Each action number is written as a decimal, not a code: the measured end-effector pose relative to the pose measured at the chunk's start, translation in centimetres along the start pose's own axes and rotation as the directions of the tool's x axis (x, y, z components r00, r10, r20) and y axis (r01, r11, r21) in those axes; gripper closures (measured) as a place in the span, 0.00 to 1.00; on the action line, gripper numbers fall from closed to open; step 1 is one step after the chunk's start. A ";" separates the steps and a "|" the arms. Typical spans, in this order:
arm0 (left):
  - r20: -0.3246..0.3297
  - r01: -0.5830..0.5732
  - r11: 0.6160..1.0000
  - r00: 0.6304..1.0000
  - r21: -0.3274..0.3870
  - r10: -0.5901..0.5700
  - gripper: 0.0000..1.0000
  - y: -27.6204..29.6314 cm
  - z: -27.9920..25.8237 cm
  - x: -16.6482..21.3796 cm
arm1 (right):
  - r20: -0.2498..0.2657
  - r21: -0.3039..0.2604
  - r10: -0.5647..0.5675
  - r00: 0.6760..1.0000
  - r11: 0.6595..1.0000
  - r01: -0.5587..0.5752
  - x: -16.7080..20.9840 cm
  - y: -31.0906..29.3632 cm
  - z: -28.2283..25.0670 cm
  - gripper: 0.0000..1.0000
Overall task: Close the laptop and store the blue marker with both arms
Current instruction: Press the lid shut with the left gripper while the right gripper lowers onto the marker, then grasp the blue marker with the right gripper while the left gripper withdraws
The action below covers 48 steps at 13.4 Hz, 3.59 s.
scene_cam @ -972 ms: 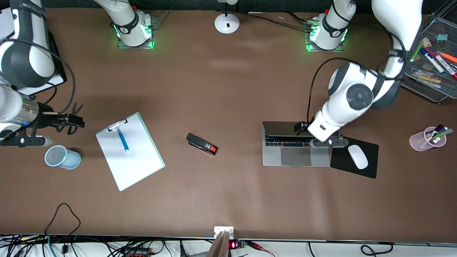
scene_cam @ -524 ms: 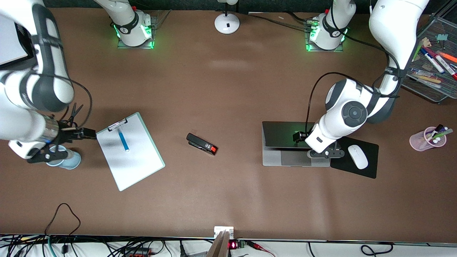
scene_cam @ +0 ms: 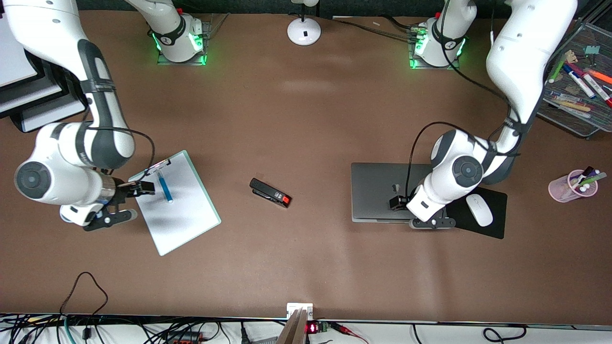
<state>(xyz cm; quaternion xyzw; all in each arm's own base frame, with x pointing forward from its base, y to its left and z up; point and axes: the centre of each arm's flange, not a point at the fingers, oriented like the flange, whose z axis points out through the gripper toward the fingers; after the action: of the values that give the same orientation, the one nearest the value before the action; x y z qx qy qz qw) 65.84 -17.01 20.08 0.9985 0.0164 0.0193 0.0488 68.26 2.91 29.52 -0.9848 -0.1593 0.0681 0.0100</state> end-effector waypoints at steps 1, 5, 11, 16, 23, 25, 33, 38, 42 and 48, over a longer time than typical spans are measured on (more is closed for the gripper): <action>-0.006 -0.021 1.000 1.000 0.014 0.021 0.00 -0.1 0.8 0.1 | -0.003 -0.002 -0.033 0.999 0.999 0.033 0.2 -0.1 0.9 0.00; -0.064 -0.040 0.999 0.997 0.032 0.042 0.00 -0.4 -0.6 2.0 | -0.019 -0.015 -0.143 0.990 0.990 0.143 0.4 0.1 4.7 0.00; -0.119 -0.005 0.997 0.993 0.076 0.015 0.00 -2.2 -8.8 4.1 | -0.017 -0.026 -0.222 0.975 0.975 0.221 1.4 -3.7 6.5 0.11; -0.109 0.045 0.982 0.994 0.181 -0.026 0.00 -4.4 -20.3 2.9 | -0.001 -0.024 -0.215 0.977 0.976 0.215 1.0 -1.8 8.6 0.25; -0.057 0.110 0.963 0.994 0.247 -0.099 0.00 -5.3 -30.1 1.0 | 0.010 -0.019 -0.213 0.977 0.977 0.213 0.9 -1.5 9.5 0.43; -0.039 0.157 0.966 0.988 0.204 -0.152 0.00 -6.2 -32.8 0.8 | 0.017 -0.016 -0.215 0.977 0.977 0.215 0.8 -1.7 9.9 0.45; 0.070 0.155 0.972 0.983 0.175 -0.169 0.00 -9.5 -41.3 -4.2 | 0.027 -0.011 -0.216 0.976 0.976 0.217 0.8 -1.8 10.7 0.46; 0.100 0.068 0.992 0.992 0.109 -0.079 0.00 -12.6 -45.3 -6.9 | 0.027 -0.010 -0.216 0.976 0.976 0.216 0.8 -1.8 10.7 0.58; 0.108 0.031 0.992 0.993 0.126 -0.045 0.00 -12.2 -46.1 -9.4 | 0.028 -0.010 -0.216 0.976 0.976 0.216 0.8 -1.8 10.8 0.59; 0.095 0.021 0.993 0.995 0.118 -0.032 0.00 -12.4 -45.5 -12.1 | 0.030 -0.008 -0.216 0.976 0.976 0.216 0.7 -1.8 10.9 0.67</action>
<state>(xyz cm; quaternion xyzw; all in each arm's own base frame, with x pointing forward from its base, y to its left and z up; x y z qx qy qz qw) 51.53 -0.72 63.65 0.9991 0.0283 -0.0307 -0.0086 66.88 4.87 18.72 -0.9606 -0.2659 0.0798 0.0093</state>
